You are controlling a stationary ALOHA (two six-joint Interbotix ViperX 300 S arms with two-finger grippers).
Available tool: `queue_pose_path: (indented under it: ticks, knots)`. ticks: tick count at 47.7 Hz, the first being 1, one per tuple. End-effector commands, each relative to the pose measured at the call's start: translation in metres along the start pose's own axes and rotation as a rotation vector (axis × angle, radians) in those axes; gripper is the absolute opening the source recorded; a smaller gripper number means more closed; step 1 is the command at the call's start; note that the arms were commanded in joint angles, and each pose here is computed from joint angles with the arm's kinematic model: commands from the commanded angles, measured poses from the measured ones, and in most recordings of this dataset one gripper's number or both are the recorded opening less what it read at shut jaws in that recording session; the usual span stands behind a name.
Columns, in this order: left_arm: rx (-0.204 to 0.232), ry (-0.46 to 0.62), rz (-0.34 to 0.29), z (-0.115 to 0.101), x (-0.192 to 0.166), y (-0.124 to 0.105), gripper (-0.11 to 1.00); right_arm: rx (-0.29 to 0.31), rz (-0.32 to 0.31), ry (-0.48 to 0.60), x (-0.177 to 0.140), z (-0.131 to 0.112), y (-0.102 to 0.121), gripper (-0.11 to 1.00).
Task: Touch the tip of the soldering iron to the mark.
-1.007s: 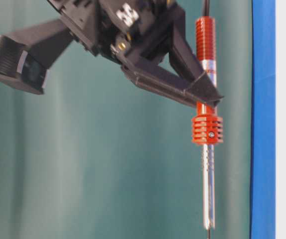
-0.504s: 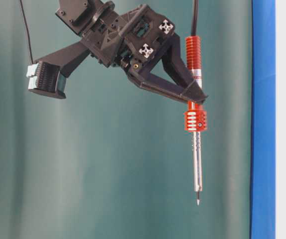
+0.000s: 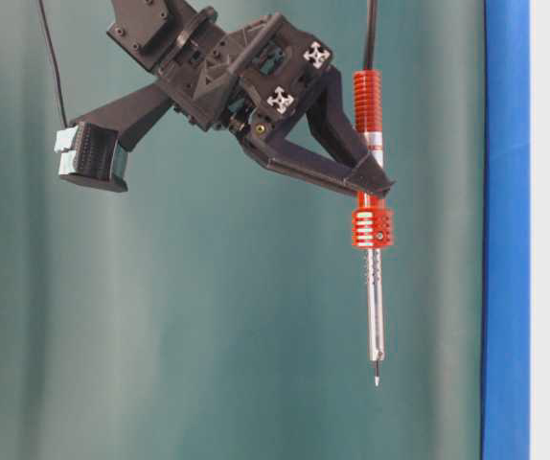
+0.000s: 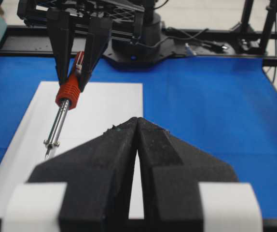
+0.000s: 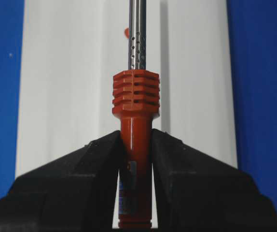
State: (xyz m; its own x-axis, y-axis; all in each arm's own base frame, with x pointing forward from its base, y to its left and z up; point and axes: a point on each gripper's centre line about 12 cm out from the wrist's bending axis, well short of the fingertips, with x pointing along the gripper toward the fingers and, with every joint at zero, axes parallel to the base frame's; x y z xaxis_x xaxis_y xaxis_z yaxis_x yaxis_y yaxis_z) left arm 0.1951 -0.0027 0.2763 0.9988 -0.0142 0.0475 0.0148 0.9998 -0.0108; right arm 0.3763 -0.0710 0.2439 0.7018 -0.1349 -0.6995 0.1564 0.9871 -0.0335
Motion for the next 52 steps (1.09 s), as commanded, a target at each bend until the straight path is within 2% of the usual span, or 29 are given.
queue_pose_path:
  ticks: [1, 11, 18, 52]
  knots:
    - [0.001, -0.017, -0.002, 0.005, 0.001, 0.0, 0.0, 0.001, -0.002, 0.006, -0.005, 0.011, -0.001, 0.06]
    - [0.002, -0.015, 0.0, 0.004, 0.001, 0.0, 0.0, 0.008, 0.003, 0.155, 0.001, 0.004, -0.001, 0.06]
    - [0.001, -0.017, -0.002, 0.004, 0.001, 0.0, 0.0, 0.009, 0.004, 0.206, 0.003, 0.002, -0.001, 0.06]
    - [0.002, -0.017, 0.0, 0.004, 0.001, 0.0, 0.0, 0.015, 0.003, 0.218, 0.003, 0.001, -0.002, 0.06]
